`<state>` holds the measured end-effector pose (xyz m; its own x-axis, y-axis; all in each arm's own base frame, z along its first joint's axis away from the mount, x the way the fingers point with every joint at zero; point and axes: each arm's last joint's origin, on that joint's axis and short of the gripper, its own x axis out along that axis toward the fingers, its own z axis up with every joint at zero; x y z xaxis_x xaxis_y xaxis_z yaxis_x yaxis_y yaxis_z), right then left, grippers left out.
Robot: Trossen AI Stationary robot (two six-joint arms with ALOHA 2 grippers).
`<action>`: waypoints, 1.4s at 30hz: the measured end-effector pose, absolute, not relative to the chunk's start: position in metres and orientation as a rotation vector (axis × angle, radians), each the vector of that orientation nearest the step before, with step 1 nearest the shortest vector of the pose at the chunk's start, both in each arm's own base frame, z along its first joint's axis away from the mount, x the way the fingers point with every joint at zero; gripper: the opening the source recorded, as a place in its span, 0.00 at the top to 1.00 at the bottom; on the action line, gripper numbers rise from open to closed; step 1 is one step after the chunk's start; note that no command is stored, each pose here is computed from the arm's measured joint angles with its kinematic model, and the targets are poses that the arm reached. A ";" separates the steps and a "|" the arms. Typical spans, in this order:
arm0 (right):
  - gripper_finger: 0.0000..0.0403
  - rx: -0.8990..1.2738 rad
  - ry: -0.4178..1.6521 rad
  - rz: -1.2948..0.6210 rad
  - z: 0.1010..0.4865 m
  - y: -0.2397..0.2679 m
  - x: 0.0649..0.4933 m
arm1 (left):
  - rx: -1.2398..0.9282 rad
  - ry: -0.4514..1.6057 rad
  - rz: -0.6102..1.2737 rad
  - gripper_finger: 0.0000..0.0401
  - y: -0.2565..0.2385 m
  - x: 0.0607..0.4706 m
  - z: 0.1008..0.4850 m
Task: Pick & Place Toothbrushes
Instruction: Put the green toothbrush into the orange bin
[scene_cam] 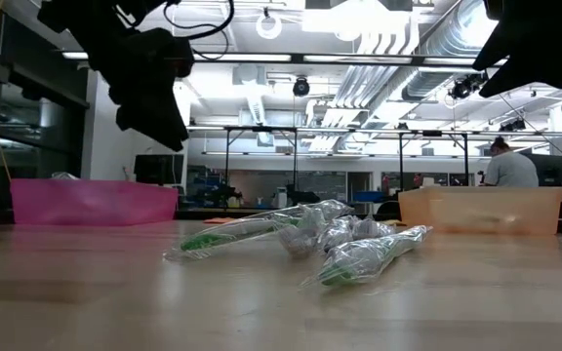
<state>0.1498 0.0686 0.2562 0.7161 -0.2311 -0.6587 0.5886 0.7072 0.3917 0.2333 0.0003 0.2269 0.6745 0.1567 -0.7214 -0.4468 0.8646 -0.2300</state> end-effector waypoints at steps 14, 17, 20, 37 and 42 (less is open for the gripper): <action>0.47 0.610 0.645 -0.459 0.256 0.069 0.150 | -0.371 0.654 0.100 0.56 -0.047 0.297 0.178; 0.47 0.609 0.646 -0.459 0.256 0.069 0.150 | -0.376 0.654 0.085 0.56 -0.049 0.308 0.171; 0.47 0.608 0.647 -0.459 0.256 0.069 0.150 | -0.374 0.673 0.065 0.56 -0.051 0.317 0.166; 0.47 0.589 0.652 -0.450 0.256 0.070 0.149 | -0.330 0.721 -0.033 0.56 -0.060 0.355 0.158; 0.47 0.589 0.651 -0.450 0.256 0.070 0.149 | -0.317 0.795 -0.014 0.56 -0.062 0.349 0.153</action>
<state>0.1494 0.0697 0.2556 0.7113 -0.2038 -0.6727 0.5574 0.7465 0.3633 0.3492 -0.0625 0.1531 0.7030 -0.1311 -0.6990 -0.1061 0.9525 -0.2854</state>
